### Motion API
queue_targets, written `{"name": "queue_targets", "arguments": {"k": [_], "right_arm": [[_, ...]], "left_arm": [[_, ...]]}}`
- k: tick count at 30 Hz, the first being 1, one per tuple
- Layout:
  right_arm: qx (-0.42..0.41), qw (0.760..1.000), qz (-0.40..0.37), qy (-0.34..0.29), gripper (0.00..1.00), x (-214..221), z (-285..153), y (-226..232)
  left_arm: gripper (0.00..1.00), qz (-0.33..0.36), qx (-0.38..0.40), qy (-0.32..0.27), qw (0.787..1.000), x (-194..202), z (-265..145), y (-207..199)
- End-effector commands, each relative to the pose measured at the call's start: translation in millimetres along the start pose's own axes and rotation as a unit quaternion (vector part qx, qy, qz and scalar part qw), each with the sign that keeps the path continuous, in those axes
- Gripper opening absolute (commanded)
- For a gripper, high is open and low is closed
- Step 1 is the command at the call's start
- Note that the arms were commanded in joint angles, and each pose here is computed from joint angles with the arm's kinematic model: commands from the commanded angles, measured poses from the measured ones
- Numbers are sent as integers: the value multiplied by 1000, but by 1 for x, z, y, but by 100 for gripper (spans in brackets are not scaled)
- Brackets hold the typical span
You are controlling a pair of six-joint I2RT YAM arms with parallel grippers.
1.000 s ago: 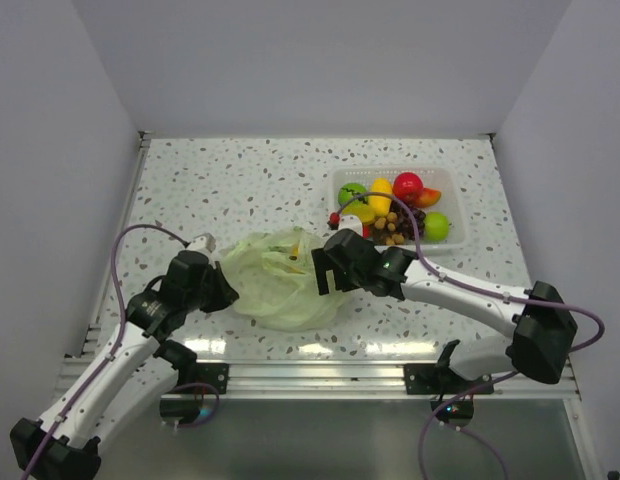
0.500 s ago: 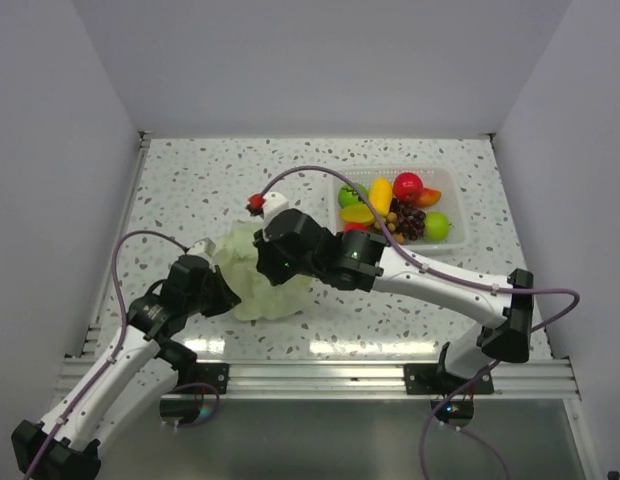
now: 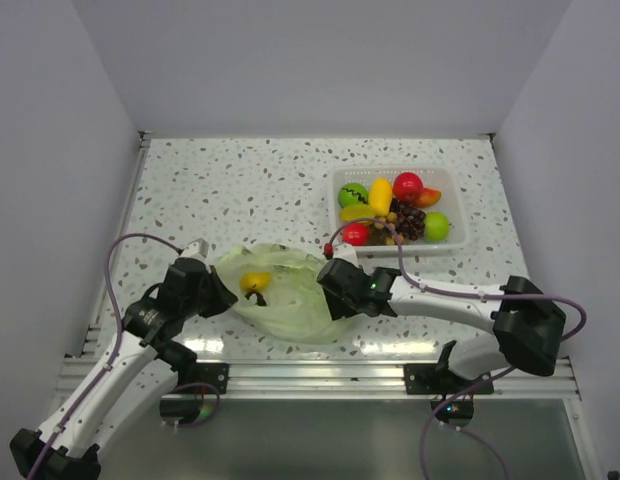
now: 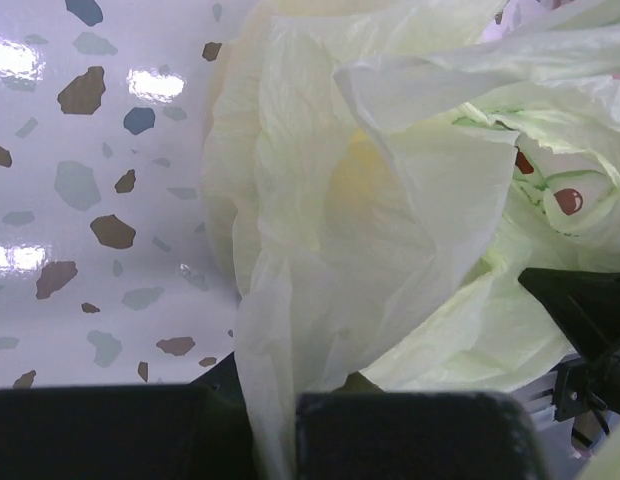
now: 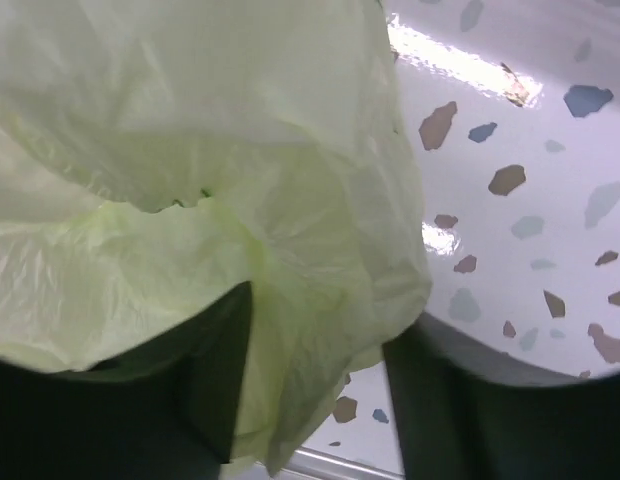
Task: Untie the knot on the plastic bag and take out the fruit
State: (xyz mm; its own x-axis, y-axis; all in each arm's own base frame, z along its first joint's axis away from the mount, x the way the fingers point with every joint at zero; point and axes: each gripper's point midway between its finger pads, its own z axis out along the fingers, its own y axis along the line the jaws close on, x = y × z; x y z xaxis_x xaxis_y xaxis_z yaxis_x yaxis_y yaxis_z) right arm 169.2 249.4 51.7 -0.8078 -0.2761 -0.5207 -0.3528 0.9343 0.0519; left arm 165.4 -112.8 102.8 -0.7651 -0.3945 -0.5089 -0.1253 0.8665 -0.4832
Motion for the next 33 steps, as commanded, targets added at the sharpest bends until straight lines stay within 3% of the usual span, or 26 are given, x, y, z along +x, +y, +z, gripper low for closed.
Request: {"name": "queue_targets", "arguments": {"k": [1,2,5,10,13,17,21,26,33], "right_arm": [[-6,995,55,-87,63,-50,-39,3],[-14,995,45,-92,74,-55,-47,6],[-61,989,-5,-137,86,-87,-89,31],[-140,969,-27,-201,89,-136,-147,86],[-174,961,-24,-213,89,-149,-150,115],[-200,960,-12,-196,88,-153,-128,147],[-192,967,-8,-164,86,-144,-77,172],[-161,975,22,-153,81,-145,-32,174],[-130,975,79,-160,84,-156,15,166]], "left_arm": [[0,-7,3,-11,1000,-7,-3,-4],[0,-6,7,-11,1000,-9,-5,-7],[0,-3,11,-13,1000,-12,-10,-11],[0,1,10,-12,1000,-14,-12,-12],[0,3,10,-12,1000,-16,-13,-13],[0,3,10,-12,1000,-16,-15,-14],[0,4,7,-10,1000,-15,-16,-12],[0,3,10,-13,1000,-15,-17,-12],[0,2,10,-12,1000,-14,-17,-12]]}}
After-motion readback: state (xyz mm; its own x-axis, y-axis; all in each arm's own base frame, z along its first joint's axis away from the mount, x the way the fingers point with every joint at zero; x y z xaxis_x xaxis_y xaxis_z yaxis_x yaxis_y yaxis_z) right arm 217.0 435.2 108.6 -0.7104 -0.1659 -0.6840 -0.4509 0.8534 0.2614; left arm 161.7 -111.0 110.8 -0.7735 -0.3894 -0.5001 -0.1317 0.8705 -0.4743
